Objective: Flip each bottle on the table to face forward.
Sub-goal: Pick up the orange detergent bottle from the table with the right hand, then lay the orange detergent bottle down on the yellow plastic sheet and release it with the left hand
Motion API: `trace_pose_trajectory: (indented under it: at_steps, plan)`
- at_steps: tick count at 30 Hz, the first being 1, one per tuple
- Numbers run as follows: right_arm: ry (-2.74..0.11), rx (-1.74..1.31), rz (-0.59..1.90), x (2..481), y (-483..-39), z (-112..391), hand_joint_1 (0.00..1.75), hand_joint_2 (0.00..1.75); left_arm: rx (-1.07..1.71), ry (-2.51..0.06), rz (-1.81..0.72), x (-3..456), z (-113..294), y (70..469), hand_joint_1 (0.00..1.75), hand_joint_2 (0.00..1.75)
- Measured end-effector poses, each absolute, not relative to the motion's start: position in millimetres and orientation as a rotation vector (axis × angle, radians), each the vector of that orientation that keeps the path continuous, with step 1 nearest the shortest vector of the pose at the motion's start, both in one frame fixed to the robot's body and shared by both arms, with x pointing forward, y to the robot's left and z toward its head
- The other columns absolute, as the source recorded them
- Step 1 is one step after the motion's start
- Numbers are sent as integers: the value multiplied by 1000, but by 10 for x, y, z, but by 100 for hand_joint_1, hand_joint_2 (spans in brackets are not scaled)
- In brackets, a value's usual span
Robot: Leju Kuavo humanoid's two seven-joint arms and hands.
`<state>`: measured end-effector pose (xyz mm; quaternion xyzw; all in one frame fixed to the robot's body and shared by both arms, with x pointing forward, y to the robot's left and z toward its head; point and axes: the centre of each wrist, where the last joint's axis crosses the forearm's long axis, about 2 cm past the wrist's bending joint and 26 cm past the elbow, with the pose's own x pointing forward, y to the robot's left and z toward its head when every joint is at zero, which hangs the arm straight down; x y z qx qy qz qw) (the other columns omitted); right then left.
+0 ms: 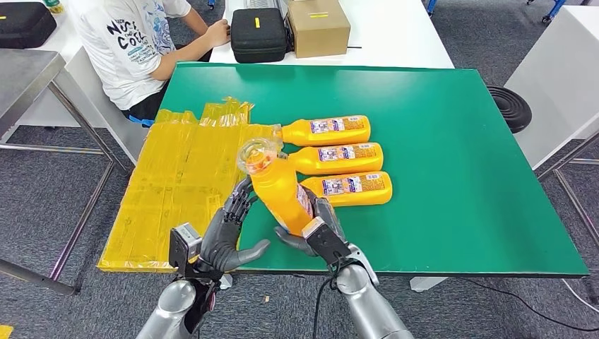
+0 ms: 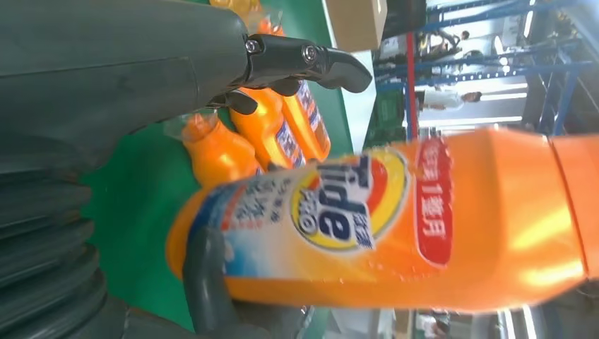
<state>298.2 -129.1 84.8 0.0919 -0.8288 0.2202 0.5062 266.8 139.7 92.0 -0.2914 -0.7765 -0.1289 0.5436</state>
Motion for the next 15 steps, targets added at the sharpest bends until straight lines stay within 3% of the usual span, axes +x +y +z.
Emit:
trace_pose_trajectory:
  at_steps: [15]
  plan:
    - [-1865, 269, 783, 2875, -976, 608, 175, 175, -843, -1721, -170, 2689, 812, 1403, 0, 175]
